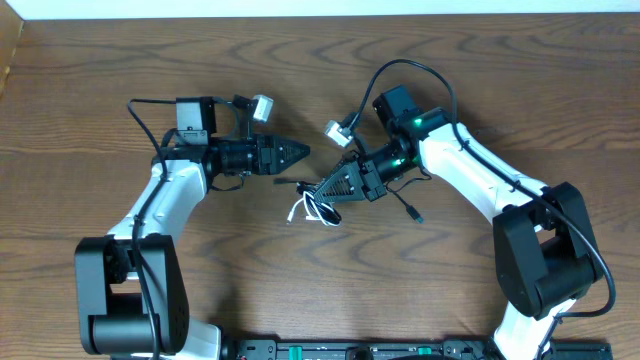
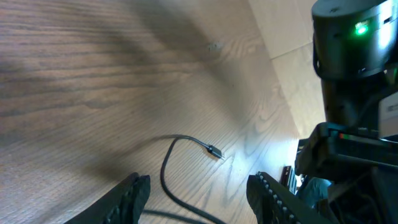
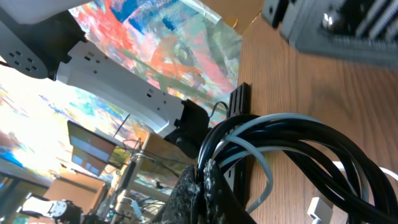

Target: Untangle cables

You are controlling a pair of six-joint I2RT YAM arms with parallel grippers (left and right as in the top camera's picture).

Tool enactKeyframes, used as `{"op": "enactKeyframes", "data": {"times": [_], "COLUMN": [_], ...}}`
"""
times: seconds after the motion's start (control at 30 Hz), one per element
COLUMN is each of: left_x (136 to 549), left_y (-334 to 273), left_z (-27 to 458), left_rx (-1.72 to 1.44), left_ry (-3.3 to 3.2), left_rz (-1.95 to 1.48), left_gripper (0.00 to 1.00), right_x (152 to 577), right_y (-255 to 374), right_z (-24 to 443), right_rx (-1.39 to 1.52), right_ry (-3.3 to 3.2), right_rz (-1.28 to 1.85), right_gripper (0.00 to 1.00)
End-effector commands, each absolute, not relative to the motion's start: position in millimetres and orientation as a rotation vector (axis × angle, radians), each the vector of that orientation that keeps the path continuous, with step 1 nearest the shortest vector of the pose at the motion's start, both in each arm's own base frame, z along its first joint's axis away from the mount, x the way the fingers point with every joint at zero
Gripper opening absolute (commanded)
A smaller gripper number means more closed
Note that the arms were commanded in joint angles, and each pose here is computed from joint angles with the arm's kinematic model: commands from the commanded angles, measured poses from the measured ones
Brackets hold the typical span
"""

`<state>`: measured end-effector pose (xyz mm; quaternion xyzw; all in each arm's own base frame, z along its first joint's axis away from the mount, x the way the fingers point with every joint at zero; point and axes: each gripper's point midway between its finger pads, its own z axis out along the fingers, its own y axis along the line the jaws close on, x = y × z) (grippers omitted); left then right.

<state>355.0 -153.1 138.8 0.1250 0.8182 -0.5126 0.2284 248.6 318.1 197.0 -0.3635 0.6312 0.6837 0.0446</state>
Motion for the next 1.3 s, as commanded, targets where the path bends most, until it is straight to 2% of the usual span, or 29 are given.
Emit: {"op": "enactKeyframes", "data": {"times": [0.0, 0.2, 0.43, 0.63, 0.87, 1.0, 1.07, 1.27], "left_x": [355.9, 361.6, 362.2, 348.9, 340.9, 337.3, 336.1, 330.5], "left_y": [-157.2, -157.6, -148.6, -159.8, -165.2, -167.1, -167.3, -167.4], "left_z": [132.6, 115.8, 123.6, 147.1, 159.0, 164.4, 164.4, 160.5], "left_rx": [0.347, 0.091, -0.339, -0.356, -0.386, -0.38, -0.387, -0.431], "left_ry": [2.29, 2.449, 2.502, 2.46, 2.447, 2.437, 2.441, 2.471], "left_rz": [-1.356, -1.296, -1.497, -1.761, -1.9, -1.957, -1.964, -1.973], "left_gripper": [0.55, 0.54, 0.54, 0.54, 0.54, 0.46, 0.39, 0.36], "right_x": [252.0, 262.1, 280.3, 283.9, 284.3, 284.3, 284.5, 285.1], "right_y": [318.0, 319.5, 321.0, 322.5, 322.7, 322.7, 322.8, 322.9], "right_z": [210.8, 213.3, 219.8, 222.3, 222.6, 222.6, 222.7, 223.1], "right_rx": [-1.117, -1.139, -1.139, -1.156, -1.156, -1.156, -1.158, -1.163], "right_ry": [1.836, 1.791, 1.763, 1.738, 1.738, 1.737, 1.734, 1.727], "right_rz": [2.124, 2.093, 2.065, 2.049, 2.049, 2.048, 2.047, 2.042], "right_gripper": [0.01, 0.01, 0.01, 0.01, 0.01, 0.01, 0.01, 0.01]}}
